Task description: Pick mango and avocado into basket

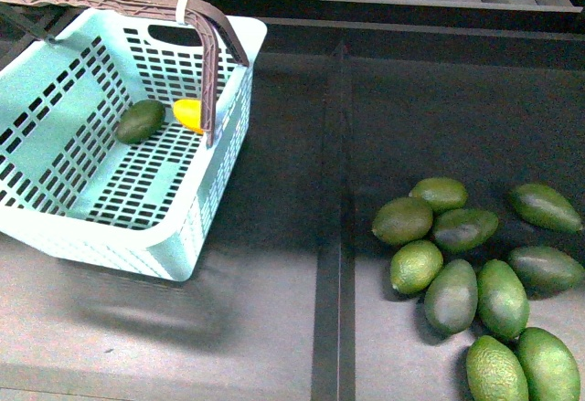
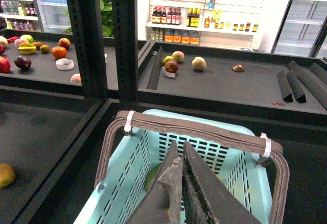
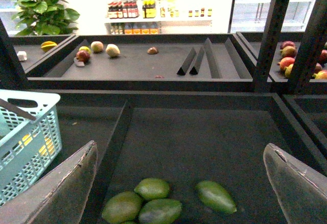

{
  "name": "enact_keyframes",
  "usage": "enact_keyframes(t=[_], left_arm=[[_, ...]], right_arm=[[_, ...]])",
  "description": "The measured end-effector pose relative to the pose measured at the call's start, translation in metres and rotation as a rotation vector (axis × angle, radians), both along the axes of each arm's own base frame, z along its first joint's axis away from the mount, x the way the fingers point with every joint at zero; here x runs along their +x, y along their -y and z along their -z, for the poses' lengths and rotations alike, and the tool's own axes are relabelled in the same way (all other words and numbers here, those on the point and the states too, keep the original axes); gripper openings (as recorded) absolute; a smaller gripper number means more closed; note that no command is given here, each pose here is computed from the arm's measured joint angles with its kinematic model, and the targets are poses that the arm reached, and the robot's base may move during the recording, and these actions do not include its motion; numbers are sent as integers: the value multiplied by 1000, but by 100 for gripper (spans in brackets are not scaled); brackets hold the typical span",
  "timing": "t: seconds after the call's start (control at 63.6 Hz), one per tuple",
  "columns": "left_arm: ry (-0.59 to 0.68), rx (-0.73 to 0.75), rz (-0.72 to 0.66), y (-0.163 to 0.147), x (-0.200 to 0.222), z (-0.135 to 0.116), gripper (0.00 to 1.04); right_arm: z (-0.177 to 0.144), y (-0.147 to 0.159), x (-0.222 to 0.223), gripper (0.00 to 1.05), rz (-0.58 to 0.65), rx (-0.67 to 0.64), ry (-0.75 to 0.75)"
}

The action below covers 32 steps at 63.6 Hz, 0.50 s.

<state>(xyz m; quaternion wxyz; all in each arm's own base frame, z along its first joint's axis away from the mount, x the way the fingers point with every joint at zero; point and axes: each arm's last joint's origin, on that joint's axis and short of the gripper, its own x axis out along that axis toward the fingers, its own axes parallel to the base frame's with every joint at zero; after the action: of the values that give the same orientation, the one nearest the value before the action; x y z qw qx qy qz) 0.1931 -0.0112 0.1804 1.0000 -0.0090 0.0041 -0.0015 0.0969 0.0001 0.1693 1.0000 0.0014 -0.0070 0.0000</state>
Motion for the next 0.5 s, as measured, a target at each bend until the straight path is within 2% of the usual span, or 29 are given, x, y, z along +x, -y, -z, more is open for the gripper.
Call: enact_keyframes(t=[0.094, 0.346, 0.503], left_arm=[[-1, 3, -2, -10, -13, 3, 2], [-9, 4, 0, -11, -38, 18, 2], [2, 4, 0, -11, -49, 16, 2]], right_arm=[[0, 0, 0, 96, 1, 0, 0], [0, 0, 0, 96, 0, 0, 0], [0, 0, 0, 96, 0, 0, 0]])
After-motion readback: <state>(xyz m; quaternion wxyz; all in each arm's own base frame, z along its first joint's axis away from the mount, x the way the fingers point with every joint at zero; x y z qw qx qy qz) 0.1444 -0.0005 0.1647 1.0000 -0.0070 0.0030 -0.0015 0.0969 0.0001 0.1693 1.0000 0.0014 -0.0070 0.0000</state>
